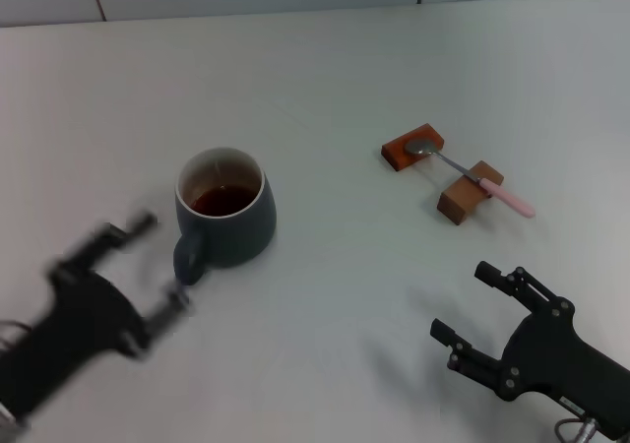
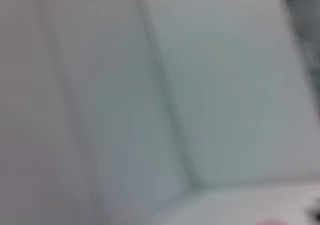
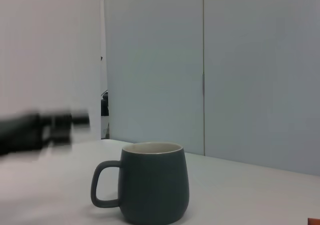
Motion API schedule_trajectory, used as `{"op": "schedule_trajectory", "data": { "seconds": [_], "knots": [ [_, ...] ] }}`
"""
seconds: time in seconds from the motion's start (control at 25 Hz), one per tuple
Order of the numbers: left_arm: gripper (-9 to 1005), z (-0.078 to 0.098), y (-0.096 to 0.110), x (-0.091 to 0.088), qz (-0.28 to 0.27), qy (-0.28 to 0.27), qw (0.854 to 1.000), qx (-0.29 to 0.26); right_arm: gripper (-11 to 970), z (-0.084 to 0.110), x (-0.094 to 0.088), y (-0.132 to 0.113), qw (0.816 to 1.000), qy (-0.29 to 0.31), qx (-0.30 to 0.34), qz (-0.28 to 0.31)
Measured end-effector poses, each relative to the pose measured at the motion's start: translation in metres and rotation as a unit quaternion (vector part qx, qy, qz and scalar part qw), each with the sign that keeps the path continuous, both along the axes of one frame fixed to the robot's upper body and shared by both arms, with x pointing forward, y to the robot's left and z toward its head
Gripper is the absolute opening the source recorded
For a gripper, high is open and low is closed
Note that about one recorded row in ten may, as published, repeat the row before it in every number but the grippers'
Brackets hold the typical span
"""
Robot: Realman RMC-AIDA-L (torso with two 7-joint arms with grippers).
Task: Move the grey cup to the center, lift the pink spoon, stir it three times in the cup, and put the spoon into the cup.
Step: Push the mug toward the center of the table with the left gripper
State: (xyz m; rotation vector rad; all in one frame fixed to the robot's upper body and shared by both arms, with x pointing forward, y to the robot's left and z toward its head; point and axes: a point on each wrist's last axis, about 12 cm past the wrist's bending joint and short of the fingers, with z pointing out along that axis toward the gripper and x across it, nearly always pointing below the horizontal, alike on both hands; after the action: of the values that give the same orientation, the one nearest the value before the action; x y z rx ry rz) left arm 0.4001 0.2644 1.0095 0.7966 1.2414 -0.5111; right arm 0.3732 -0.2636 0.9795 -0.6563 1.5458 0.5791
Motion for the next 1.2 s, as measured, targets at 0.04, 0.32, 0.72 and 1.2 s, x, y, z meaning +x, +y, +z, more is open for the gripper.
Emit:
{"op": "schedule_trajectory", "data": {
  "seconds": [0.04, 0.32, 0.72, 1.2],
  "knots": [
    [721, 0.004, 0.009, 0.004, 0.044, -0.021, 0.999, -0.006, 826, 0.000, 0.000, 0.000, 1.000, 0.000, 0.000, 0.000],
    [504, 0.008, 0.042, 0.041, 0.236, -0.096, 0.963, 0.089, 825, 0.000, -0.002, -0.001, 1.000, 0.000, 0.003, -0.004],
    [347, -0.006, 0.004, 0.072, 0.237, -0.150, 0.924, 0.260, 825, 0.001, -0.002, -0.002, 1.000, -0.001, 0.004, -0.009],
    [-2, -0.016, -0.041, 0.075, 0.168, -0.128, 0.938, 0.277, 825, 0.001, -0.002, -0.003, 1.000, -0.002, 0.004, -0.010]
  ]
}}
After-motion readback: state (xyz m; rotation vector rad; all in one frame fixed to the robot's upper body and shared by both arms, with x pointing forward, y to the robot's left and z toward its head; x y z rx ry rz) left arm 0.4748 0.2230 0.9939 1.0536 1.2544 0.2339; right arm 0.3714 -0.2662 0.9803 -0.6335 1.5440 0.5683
